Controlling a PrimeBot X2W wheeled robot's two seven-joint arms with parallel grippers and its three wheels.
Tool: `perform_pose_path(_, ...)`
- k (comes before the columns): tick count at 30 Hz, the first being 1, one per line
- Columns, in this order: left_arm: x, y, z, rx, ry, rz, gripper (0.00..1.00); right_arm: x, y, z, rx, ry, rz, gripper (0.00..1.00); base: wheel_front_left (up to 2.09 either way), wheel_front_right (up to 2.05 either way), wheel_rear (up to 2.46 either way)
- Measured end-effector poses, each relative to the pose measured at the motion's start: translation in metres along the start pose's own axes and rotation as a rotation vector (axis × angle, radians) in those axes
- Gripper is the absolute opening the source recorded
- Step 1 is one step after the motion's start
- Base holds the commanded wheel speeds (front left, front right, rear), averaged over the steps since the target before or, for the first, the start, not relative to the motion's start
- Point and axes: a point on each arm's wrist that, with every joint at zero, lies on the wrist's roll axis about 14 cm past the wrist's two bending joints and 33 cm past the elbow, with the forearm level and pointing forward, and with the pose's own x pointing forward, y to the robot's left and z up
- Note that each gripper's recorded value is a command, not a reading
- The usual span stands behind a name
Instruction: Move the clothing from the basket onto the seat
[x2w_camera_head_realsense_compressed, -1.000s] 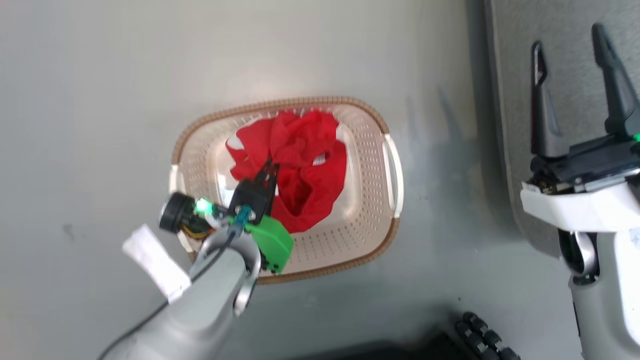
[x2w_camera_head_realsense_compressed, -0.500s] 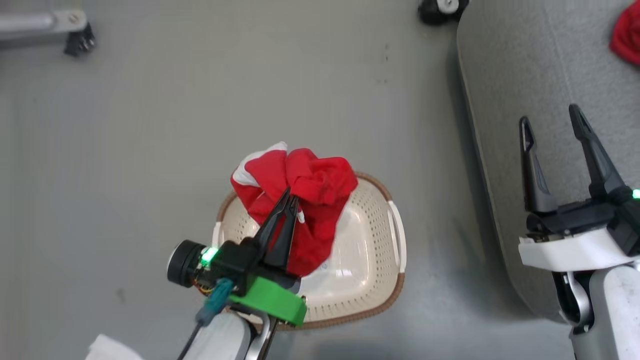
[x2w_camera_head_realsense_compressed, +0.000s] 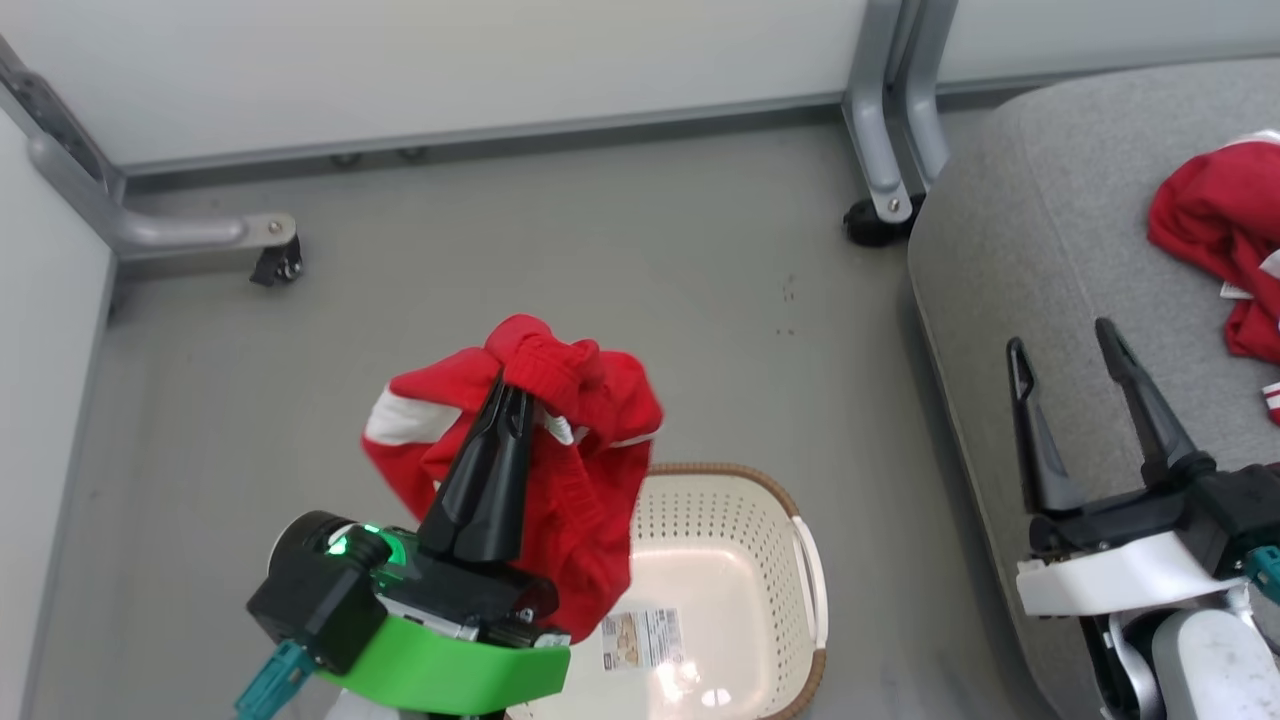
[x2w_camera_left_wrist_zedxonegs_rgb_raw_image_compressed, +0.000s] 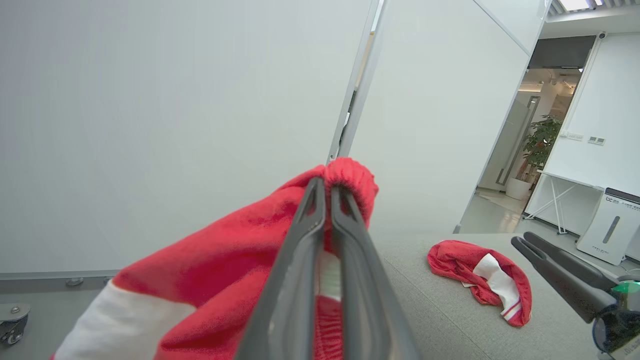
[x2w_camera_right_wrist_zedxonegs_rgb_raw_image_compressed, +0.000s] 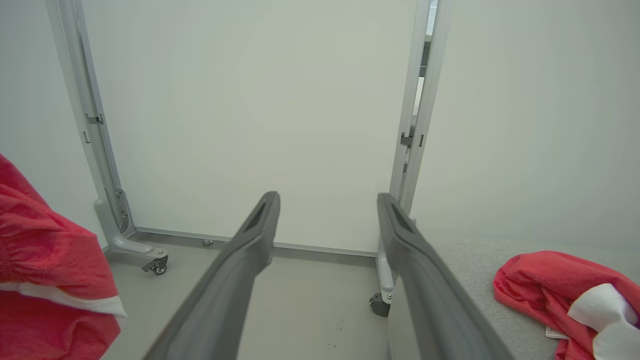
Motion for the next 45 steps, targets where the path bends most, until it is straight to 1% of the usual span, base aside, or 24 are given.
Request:
perform_pose_path(5,-0.004,-0.016,0.034,-0.012,-0.096,-0.031,0.0,-0.015,0.01,0.008,0.026,-0.008,0.017,1.0,0.0,0.0,0.0)
perform_pose_path(9,-0.006,-0.032,0.049,-0.003,-0.135,-0.076,0.0,-0.023,0.023,0.012,0.048,-0.01,0.047,1.0,0.0,0.0,0.0)
perform_pose_path(14,-0.005,-0.048,0.053,0.003,-0.146,-0.124,0.0,-0.032,0.034,0.009,0.07,0.008,0.073,1.0,0.0,0.0,0.0)
perform_pose_path(25,-0.004,-0.07,0.053,0.015,-0.145,-0.19,0.0,-0.047,0.05,-0.002,0.098,0.052,0.122,1.0,0.0,0.0,0.0)
perform_pose_path(28,-0.001,-0.077,0.051,0.027,-0.141,-0.219,0.0,-0.046,0.062,-0.001,0.114,0.052,0.159,1.0,0.0,0.0,0.0)
perform_pose_path(35,0.005,-0.093,0.039,0.021,-0.109,-0.28,0.0,-0.032,0.108,0.013,0.104,0.005,0.333,1.0,0.0,0.0,0.0)
perform_pose_path(37,0.006,-0.097,0.036,0.016,-0.099,-0.294,0.0,-0.031,0.123,0.013,0.106,0.005,0.383,1.0,0.0,0.0,0.0)
perform_pose_path(40,0.007,-0.105,0.031,0.007,-0.085,-0.322,0.0,-0.031,0.135,0.008,0.099,0.02,0.433,1.0,0.0,0.0,0.0)
perform_pose_path(45,0.006,-0.115,0.021,-0.002,-0.057,-0.36,0.0,-0.02,0.138,0.013,0.07,-0.006,0.446,1.0,0.0,0.0,0.0)
